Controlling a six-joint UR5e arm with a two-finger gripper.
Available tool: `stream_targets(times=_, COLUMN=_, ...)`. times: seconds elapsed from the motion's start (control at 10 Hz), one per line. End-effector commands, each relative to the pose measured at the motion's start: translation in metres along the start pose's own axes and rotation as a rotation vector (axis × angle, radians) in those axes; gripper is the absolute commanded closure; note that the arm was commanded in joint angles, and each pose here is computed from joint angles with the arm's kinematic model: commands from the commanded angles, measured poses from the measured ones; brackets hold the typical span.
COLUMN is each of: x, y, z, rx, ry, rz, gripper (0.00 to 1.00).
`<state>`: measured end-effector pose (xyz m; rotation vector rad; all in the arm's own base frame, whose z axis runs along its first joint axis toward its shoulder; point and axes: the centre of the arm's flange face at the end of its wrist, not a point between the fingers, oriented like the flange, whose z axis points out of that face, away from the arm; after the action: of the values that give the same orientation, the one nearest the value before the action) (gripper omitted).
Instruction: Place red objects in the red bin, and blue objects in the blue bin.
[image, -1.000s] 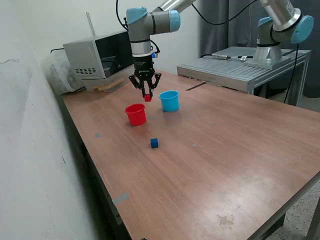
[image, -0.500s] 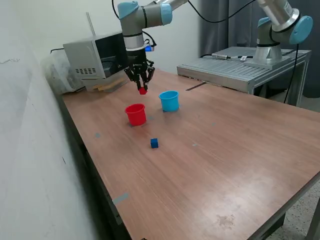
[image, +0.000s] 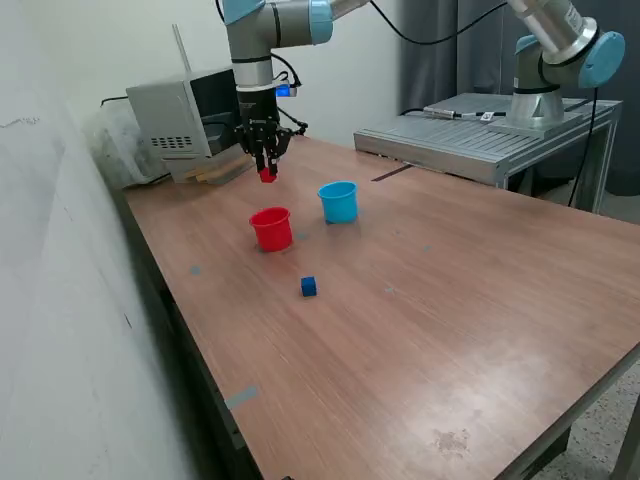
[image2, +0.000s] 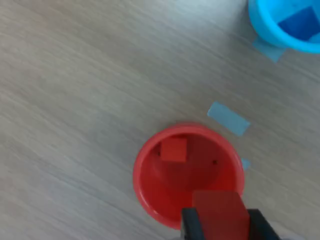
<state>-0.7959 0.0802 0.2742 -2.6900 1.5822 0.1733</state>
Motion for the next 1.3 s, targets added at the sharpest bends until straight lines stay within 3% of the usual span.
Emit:
stream_targets(times=0.0, x=-0.008, y=0.01, z=0.021, rx=-0.001, ry=0.008, rz=0.043, gripper=1.0)
stream_targets(times=0.9, x=-0.022, y=0.014, z=0.053, rx=0.014, ry=0.017, rz=0.07, gripper=1.0)
stream_targets(times=1.0, x=-0.02, y=0.014, z=0.055, rx=0.02, ry=0.022, rz=0.062, gripper=0.0)
stream_targets(times=1.2, x=-0.019, y=0.015, z=0.055, rx=0.02, ry=0.022, rz=0.059, gripper=0.0)
